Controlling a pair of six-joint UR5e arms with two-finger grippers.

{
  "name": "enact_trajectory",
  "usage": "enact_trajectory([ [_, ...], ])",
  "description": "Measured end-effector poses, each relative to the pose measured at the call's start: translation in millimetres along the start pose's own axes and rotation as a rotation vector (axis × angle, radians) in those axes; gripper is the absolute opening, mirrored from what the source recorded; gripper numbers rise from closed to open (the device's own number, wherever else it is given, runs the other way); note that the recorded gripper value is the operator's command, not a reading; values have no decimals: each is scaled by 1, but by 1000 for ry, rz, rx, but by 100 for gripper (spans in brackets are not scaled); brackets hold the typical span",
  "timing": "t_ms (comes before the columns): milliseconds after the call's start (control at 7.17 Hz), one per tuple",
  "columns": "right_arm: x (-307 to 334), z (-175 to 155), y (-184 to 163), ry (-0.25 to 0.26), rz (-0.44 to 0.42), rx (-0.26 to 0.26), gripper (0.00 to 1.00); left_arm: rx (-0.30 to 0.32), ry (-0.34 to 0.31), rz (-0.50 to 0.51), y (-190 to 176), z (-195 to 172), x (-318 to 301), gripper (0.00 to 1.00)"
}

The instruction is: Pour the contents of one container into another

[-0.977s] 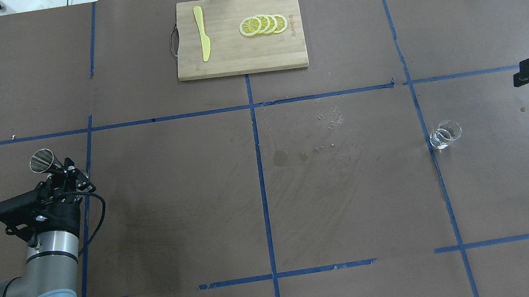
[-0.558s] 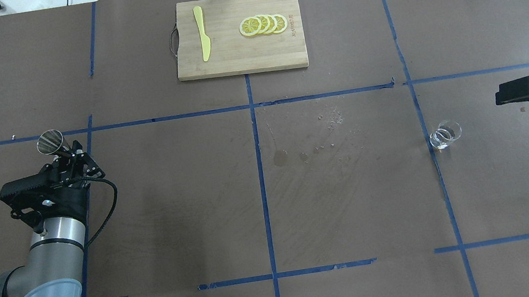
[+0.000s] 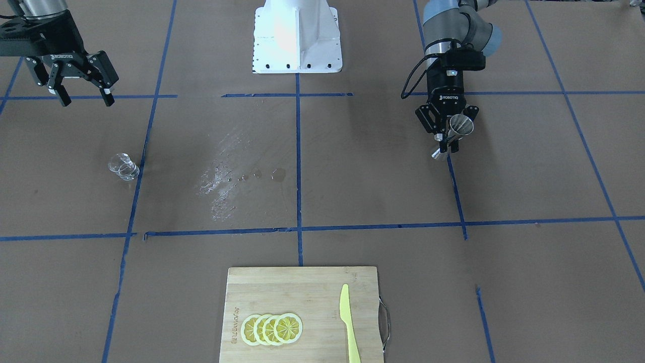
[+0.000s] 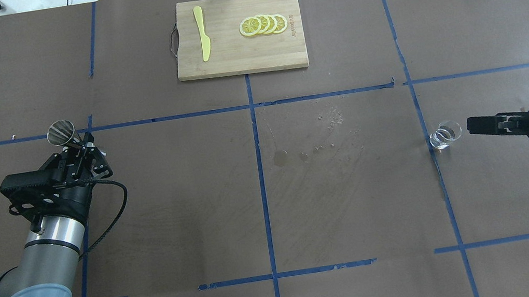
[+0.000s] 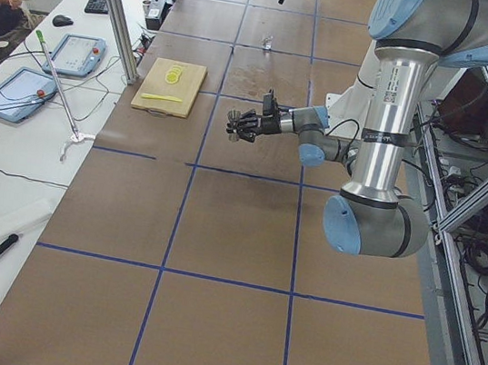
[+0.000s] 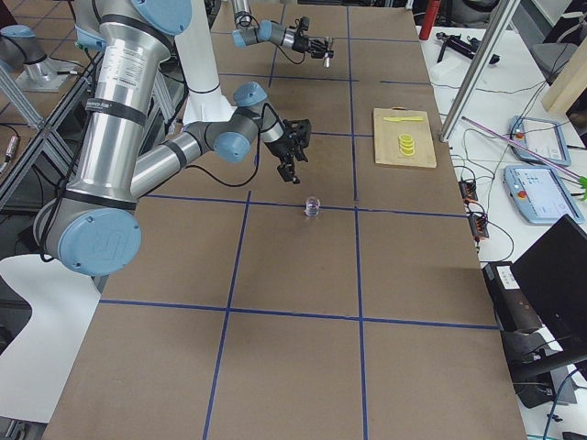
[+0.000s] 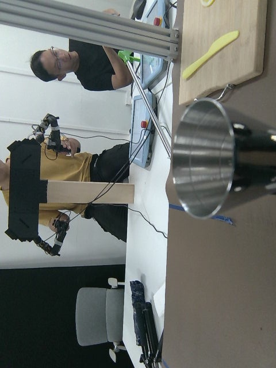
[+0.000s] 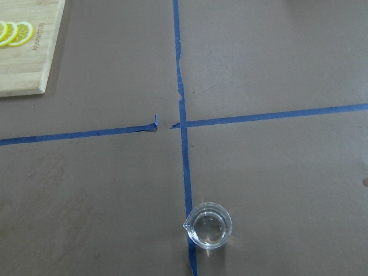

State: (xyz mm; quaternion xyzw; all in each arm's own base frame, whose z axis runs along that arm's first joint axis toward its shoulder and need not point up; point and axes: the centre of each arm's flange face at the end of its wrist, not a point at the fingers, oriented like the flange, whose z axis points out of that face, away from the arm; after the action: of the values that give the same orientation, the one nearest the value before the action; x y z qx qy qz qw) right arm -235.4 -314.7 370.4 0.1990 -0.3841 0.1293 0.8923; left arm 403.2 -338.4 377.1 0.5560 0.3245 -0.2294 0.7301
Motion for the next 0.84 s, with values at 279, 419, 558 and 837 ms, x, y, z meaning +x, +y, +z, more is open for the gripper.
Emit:
enact_trajectory([
  [279, -7, 10, 18, 22, -28, 64, 100, -18, 38, 40, -9, 6, 0, 0],
  [419, -10, 15, 24, 32, -41, 95, 100, -35, 66, 62, -14, 9, 0, 0],
  [558, -12, 20, 31, 42, -59, 124, 100, -39, 91, 85, -18, 10, 1, 0],
  [837, -5, 32, 47, 19, -81, 175, 100, -61, 128, 104, -20, 11, 8, 0],
])
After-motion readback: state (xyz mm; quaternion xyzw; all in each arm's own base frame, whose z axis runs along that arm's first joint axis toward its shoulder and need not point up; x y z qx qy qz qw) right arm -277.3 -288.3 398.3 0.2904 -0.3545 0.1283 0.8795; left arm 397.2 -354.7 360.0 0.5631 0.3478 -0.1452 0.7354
